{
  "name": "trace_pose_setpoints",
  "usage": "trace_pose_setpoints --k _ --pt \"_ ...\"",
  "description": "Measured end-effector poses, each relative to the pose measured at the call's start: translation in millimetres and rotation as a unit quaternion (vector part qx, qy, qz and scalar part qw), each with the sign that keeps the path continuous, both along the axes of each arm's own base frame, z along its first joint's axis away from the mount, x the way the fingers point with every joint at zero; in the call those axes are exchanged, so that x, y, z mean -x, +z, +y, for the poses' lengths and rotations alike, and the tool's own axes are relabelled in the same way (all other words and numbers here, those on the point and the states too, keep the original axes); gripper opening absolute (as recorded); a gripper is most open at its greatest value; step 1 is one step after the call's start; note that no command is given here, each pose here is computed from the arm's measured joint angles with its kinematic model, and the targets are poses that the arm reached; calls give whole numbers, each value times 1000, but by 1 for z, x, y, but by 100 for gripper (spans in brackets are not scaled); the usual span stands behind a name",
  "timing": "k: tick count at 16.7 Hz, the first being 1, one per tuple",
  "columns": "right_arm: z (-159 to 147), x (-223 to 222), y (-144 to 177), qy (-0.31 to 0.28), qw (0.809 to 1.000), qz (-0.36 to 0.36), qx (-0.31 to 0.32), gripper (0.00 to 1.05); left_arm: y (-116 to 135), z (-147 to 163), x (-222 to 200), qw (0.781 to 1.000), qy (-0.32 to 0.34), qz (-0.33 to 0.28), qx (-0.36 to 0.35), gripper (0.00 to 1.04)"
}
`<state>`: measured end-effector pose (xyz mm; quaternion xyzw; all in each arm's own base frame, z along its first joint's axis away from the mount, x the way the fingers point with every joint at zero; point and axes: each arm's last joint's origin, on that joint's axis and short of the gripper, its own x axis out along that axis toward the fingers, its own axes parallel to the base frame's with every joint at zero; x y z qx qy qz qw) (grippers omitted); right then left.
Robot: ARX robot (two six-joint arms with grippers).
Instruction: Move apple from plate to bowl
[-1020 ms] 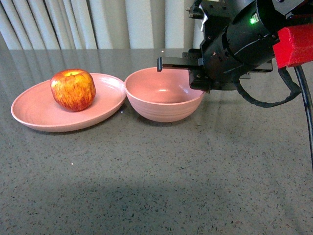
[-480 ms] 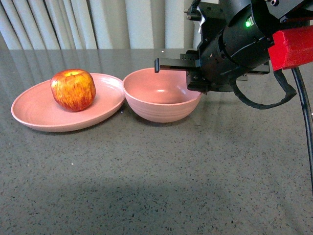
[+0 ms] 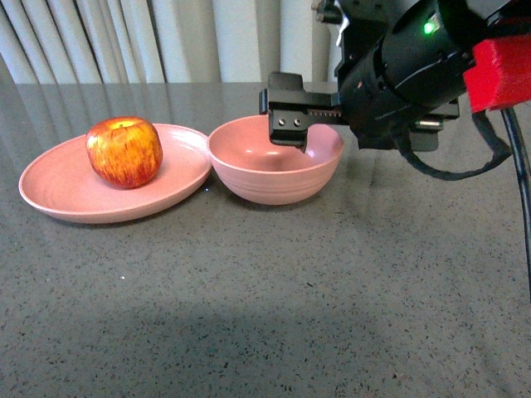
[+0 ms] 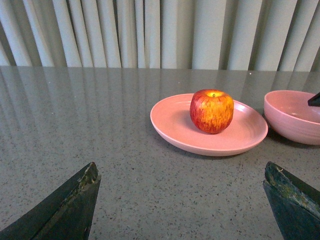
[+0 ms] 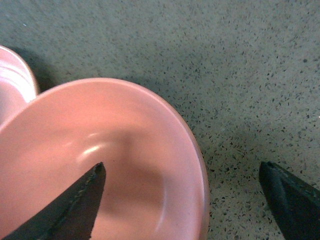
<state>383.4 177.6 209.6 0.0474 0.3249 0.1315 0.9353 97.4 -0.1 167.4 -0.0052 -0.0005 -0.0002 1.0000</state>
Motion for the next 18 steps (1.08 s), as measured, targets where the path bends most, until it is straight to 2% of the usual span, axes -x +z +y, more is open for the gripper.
trace_pose_setpoints --k 1,3,5,9,12,15,18 --pt "-1 3 7 1 1000 -11 -7 100 0 0 0 1000 0 0 0 98" --pt "-13 21 42 5 997 -61 -37 98 0 0 0 1000 0 0 0 98" --pt "-25 35 59 9 994 -89 -56 98 0 0 0 1000 0 0 0 98" --pt "-81 103 83 13 978 -161 -133 98 0 0 0 1000 0 0 0 98" --pt "-119 161 73 -22 967 -210 -145 98 0 0 0 1000 0 0 0 98" --pt "-146 212 45 -59 966 -229 -109 98 0 0 0 1000 0 0 0 98" --pt "-155 228 33 -73 964 -237 -93 98 0 0 0 1000 0 0 0 98"
